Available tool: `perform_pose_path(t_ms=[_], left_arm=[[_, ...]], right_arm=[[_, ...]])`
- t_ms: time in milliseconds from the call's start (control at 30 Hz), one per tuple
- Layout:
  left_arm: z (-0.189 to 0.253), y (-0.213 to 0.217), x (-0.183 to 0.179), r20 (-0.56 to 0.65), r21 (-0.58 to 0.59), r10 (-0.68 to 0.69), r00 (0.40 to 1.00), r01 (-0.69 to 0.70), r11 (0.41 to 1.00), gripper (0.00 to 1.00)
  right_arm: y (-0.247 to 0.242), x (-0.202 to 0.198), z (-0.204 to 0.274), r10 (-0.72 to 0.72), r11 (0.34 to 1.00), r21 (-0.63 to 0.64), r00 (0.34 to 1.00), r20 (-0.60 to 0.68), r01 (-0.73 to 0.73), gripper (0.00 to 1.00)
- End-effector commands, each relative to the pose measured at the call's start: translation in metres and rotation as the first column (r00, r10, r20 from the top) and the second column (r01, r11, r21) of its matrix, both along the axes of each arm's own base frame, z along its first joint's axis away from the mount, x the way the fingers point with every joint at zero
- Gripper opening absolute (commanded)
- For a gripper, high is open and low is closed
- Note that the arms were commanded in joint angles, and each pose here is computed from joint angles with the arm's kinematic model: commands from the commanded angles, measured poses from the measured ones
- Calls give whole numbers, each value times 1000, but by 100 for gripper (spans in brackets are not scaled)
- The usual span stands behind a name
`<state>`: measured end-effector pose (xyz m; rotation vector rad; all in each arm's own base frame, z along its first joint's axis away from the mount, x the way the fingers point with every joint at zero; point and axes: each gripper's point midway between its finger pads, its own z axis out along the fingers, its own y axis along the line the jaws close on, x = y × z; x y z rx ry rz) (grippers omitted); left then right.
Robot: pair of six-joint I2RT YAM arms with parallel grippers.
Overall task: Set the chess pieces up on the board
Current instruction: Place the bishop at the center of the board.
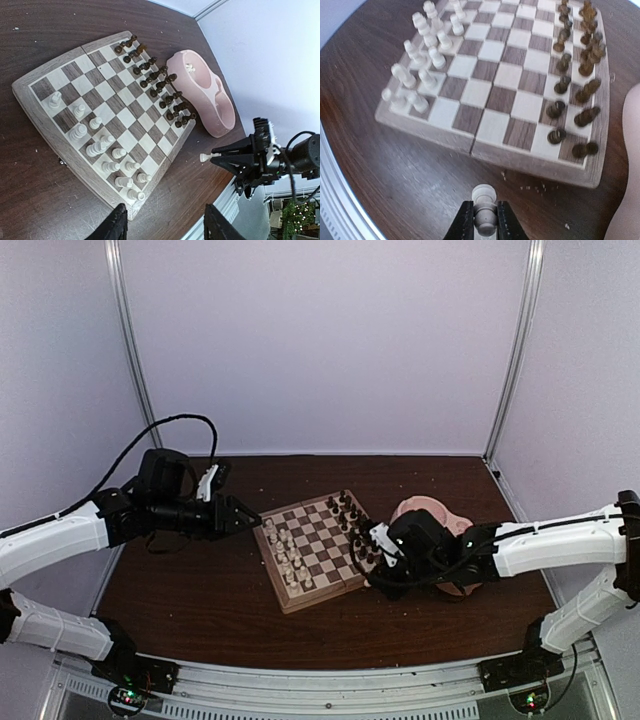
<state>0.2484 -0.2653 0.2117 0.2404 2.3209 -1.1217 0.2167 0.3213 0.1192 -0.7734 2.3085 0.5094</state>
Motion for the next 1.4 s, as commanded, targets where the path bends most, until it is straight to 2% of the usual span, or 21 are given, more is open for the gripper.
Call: perform_pose_path(t_ms=[0,300,433,533,700,767,900,1033,1100,1200,1300,1367], left_arm=[[12,-2,5,49,-1,3,999,-3,1000,52],[3,0,-4,42,51,-5,999,2,999,52],[-5,2,-10,34,85,-9,999,6,996,53],[-10,3,-13,27,101,-12,1000,9,995,53],[-10,-9,-19,45,124,-52,998,46,991,56],[-9,-16,-21,63,145,-68,996,58,988,56],[-9,-36,-29,110,202,-103,989,79,976,56],[-15,-68,-45,137,254,-174,975,135,958,56],[-20,-84,-51,141,279,-206,968,161,947,56],[-28,-108,-62,139,317,-262,955,208,926,55],[-36,-130,-68,150,363,-287,946,218,906,55],[-37,-147,-71,158,374,-311,937,235,897,55]], right_arm=[[-24,-21,-42,-51,994,-96,998,-38,47,15],[-14,-27,-76,-58,976,-207,998,24,61,15],[-12,-27,-83,-60,970,-235,998,36,67,21],[-13,-26,-77,-66,970,-232,996,56,77,35],[-14,-21,-39,-74,985,-148,990,122,92,67],[-17,-18,-13,-76,991,-95,984,163,92,75],[-31,-7,38,-88,996,6,962,259,90,82],[-77,39,59,-241,970,51,924,297,236,83],[-115,75,65,-373,927,67,881,291,370,83],[-157,110,76,-508,859,109,802,315,501,82],[-186,126,79,-625,778,165,720,302,606,82],[-187,128,71,-635,770,190,707,310,609,81]])
